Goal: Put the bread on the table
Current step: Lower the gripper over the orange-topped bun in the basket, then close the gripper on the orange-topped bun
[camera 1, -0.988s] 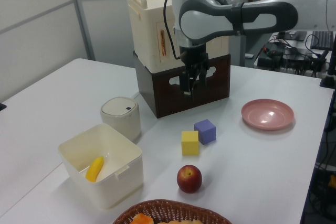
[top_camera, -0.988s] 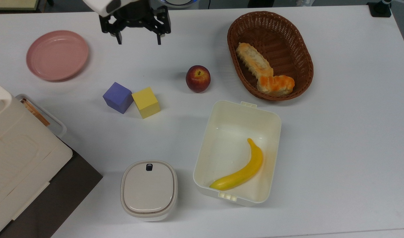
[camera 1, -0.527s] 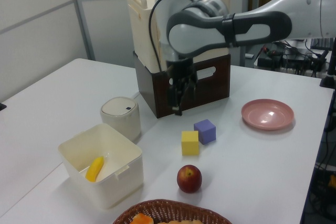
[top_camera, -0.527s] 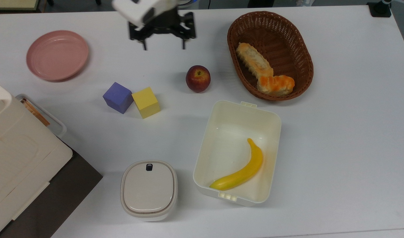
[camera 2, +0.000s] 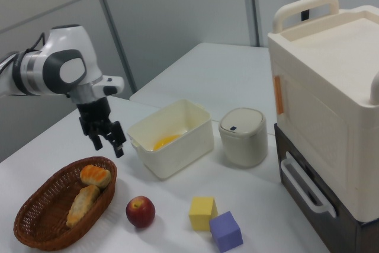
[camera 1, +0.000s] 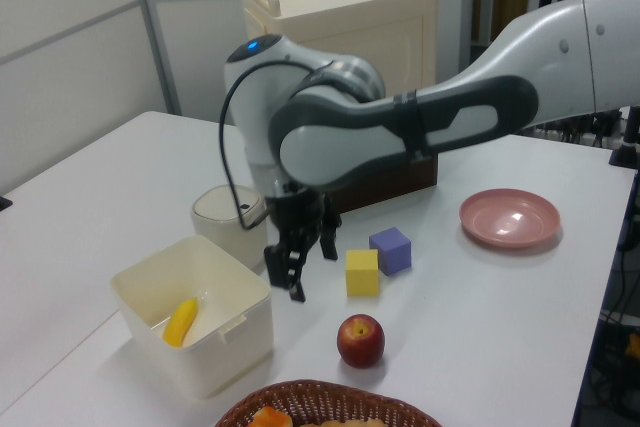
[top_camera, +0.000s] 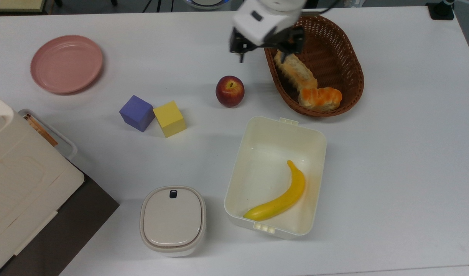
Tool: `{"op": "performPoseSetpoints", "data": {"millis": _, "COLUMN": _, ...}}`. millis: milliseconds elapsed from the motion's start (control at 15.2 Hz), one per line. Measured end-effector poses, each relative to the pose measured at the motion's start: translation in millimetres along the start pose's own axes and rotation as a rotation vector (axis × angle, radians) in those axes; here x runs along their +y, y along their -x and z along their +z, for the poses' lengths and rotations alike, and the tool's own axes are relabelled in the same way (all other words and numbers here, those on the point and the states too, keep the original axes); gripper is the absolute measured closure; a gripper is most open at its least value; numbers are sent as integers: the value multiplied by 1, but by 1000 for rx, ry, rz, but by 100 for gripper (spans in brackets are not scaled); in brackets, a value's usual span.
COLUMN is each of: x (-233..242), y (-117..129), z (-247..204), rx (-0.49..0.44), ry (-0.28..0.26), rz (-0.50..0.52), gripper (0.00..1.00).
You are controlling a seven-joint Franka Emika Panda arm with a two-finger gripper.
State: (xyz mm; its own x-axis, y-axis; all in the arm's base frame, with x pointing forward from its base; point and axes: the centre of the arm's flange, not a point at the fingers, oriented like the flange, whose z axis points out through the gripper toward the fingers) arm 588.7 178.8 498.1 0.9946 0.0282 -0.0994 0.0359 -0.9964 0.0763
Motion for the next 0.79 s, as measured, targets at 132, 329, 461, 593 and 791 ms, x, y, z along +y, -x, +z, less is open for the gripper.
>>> {"op": "performPoseSetpoints", "data": {"millis": 132, "x": -27, "y": 4, "z": 10, "rx": -15, "ry": 10, "rz": 27, "gripper": 0}}
{"op": "performPoseSetpoints", "data": {"millis": 329, "x": -71, "y": 5, "z": 31, "rx": -13, "ry": 17, "rz": 78, "gripper": 0}}
{"op": "performPoseSetpoints", "data": {"millis": 461, "x": -97, "y": 2, "z": 50, "rx": 5, "ry": 11, "rz": 131, "gripper": 0}}
{"op": "performPoseSetpoints", "data": {"millis": 593, "x": -118, "y": -3, "z": 73, "rx": 9, "ry": 11, "rz": 166, "gripper": 0}}
{"op": "performPoseSetpoints", "data": {"millis": 791, "x": -137, "y": -9, "z": 101, "rx": 10, "ry": 5, "rz": 199, "gripper": 0}}
